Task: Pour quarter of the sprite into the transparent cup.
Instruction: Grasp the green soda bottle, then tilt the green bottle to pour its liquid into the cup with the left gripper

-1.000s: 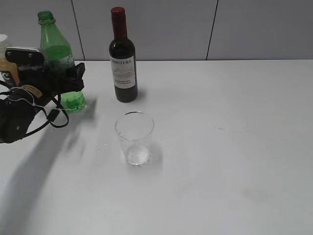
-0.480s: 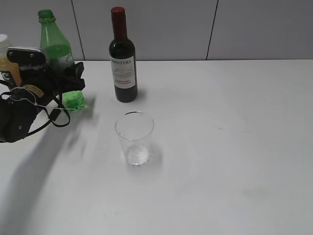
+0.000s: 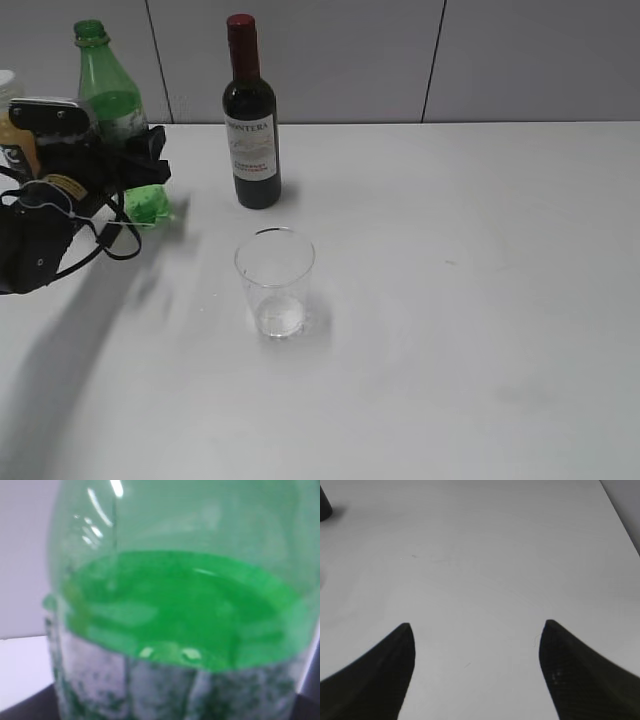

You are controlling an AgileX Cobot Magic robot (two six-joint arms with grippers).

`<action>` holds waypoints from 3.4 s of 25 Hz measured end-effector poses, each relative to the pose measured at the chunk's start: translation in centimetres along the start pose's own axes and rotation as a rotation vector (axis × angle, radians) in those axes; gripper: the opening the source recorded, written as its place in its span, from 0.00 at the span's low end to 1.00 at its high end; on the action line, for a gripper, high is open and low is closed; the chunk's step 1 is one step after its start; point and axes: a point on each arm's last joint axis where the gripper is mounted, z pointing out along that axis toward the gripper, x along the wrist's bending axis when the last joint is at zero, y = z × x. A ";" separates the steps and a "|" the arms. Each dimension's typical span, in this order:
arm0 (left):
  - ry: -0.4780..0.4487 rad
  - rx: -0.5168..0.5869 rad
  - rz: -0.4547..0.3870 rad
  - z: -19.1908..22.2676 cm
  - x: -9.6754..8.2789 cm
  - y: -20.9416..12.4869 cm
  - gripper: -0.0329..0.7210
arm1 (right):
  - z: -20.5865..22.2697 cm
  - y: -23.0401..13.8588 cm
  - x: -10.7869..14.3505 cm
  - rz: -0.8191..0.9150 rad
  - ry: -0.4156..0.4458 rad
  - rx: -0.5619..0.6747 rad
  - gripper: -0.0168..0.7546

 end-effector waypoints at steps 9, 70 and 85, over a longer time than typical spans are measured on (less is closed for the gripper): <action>0.050 0.021 -0.010 -3.3 0.6 1.6 0.67 | 0.0 0.0 0.0 0.000 0.000 0.000 0.79; 0.111 0.244 0.585 -15.7 -5.8 1.5 0.66 | 0.0 0.0 0.0 0.002 0.003 0.000 0.79; 0.034 0.214 0.881 -15.1 -6.5 1.9 0.66 | 0.0 0.0 0.0 0.002 0.003 0.000 0.79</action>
